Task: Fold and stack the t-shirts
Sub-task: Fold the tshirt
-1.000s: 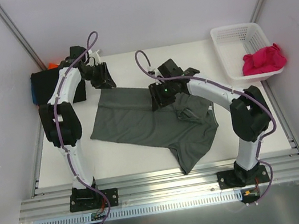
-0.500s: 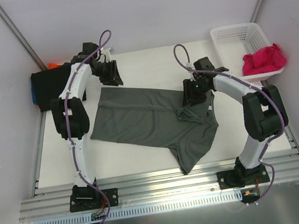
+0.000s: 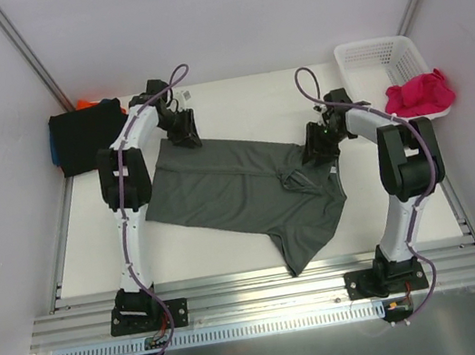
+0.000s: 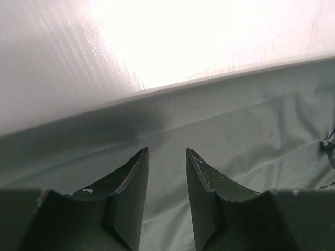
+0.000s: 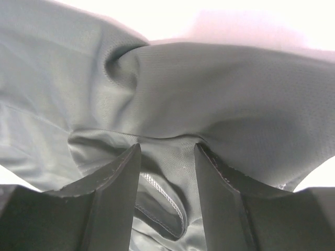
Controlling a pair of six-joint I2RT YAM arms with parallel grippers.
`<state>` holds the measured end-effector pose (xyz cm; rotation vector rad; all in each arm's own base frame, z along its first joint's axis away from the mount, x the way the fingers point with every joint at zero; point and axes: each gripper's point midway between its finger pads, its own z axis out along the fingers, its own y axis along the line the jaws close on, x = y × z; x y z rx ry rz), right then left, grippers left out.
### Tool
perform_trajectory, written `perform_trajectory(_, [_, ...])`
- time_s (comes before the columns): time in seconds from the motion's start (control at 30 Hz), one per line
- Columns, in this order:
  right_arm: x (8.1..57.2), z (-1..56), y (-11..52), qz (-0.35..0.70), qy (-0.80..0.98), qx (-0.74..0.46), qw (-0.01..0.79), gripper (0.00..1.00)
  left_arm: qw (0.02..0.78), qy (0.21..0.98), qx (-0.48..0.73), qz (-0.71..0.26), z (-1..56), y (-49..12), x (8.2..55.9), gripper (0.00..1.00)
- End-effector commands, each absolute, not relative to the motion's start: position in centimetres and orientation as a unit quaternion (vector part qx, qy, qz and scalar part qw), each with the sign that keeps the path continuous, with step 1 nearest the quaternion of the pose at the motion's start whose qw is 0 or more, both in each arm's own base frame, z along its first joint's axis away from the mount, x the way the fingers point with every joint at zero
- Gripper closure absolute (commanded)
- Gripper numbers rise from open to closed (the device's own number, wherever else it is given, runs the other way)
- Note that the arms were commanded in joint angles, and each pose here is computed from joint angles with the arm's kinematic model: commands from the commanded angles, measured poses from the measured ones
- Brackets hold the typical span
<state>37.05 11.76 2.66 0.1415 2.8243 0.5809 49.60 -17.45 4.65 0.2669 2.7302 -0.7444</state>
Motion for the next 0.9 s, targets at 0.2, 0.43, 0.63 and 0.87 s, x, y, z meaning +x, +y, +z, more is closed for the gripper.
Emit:
perform_trajectory(0.2, [43.8,3.2,11.7,0.206,0.962,0.06,0.169,0.49,0.175,0.947,0.07,-0.26,5.0,-17.8,52.5,0.61])
perform_trajectory(0.43, [49.0,4.4,12.0,0.209,0.952,0.052,0.216,0.47,0.217,0.945,0.065,-0.234,5.2,-17.9,55.0,0.59])
perform_trajectory(0.63, [49.9,5.2,12.2,0.211,0.949,0.043,0.231,0.47,0.249,0.945,0.069,-0.201,6.0,-17.2,56.3,0.59])
perform_trajectory(0.87, [48.5,8.4,13.8,0.228,0.941,0.032,0.248,0.47,0.243,0.94,0.071,-0.23,9.9,-17.5,53.2,0.59])
